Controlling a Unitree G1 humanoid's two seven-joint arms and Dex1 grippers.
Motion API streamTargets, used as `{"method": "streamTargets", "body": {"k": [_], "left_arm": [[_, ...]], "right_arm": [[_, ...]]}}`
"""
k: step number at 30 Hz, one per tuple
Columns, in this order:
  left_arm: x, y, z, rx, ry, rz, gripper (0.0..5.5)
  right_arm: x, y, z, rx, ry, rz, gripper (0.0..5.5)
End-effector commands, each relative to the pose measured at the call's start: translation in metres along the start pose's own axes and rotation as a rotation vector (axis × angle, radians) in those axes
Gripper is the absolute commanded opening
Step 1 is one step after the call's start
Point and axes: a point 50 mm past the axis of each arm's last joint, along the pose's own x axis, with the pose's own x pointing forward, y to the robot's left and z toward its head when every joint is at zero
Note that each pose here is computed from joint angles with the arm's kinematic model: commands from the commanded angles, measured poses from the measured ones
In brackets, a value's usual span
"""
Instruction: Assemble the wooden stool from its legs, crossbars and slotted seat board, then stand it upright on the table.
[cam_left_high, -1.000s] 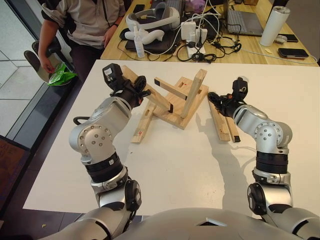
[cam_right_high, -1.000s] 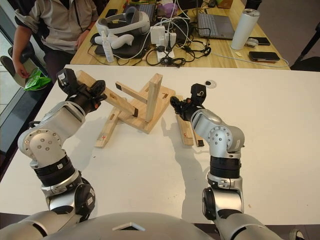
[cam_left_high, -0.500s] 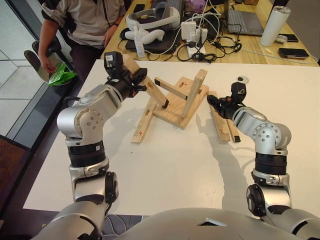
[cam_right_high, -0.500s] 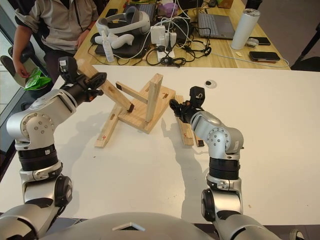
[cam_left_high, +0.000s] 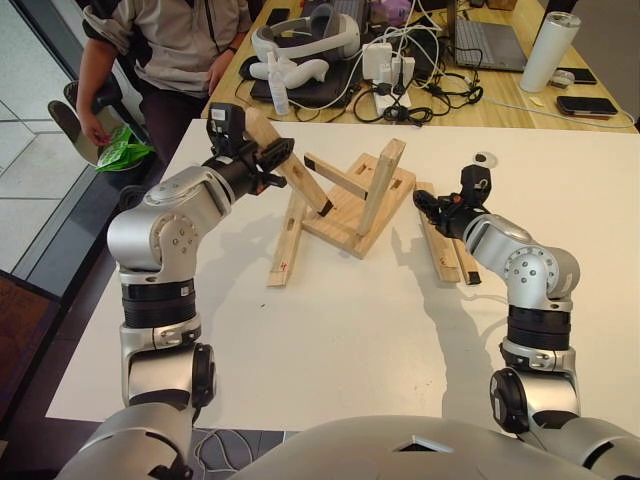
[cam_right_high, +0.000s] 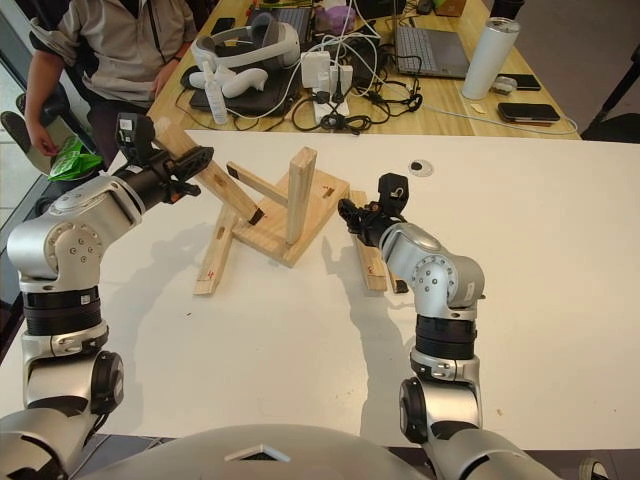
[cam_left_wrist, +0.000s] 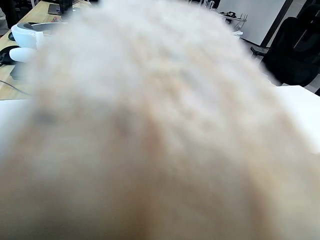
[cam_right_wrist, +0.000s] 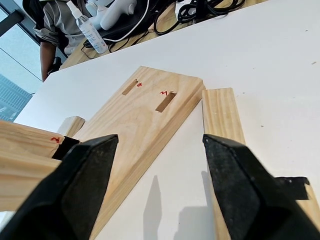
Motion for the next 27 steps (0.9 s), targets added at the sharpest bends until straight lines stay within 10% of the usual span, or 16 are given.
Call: {"method": "streamTargets", "body": {"k": [1,19,27], "left_arm": [[-0.005,0.004,-0.014,-0.010,0.118,0.028,1.02],[-0.003,0.002,-0.038,-0.235,0.135,0.196,1.02],[-0.001,-0.004,-0.029,-0.188,0.108,0.159,1.02]], "right_arm": [[0.000,0.000,0.002,0.000,0.000,0.001,3.19],[0.001,0.005,0.005,-0.012,-0.041,0.015,3.19],[-0.038,0.043,0.096,-0.058,-0.485,0.526,3.19]]}}
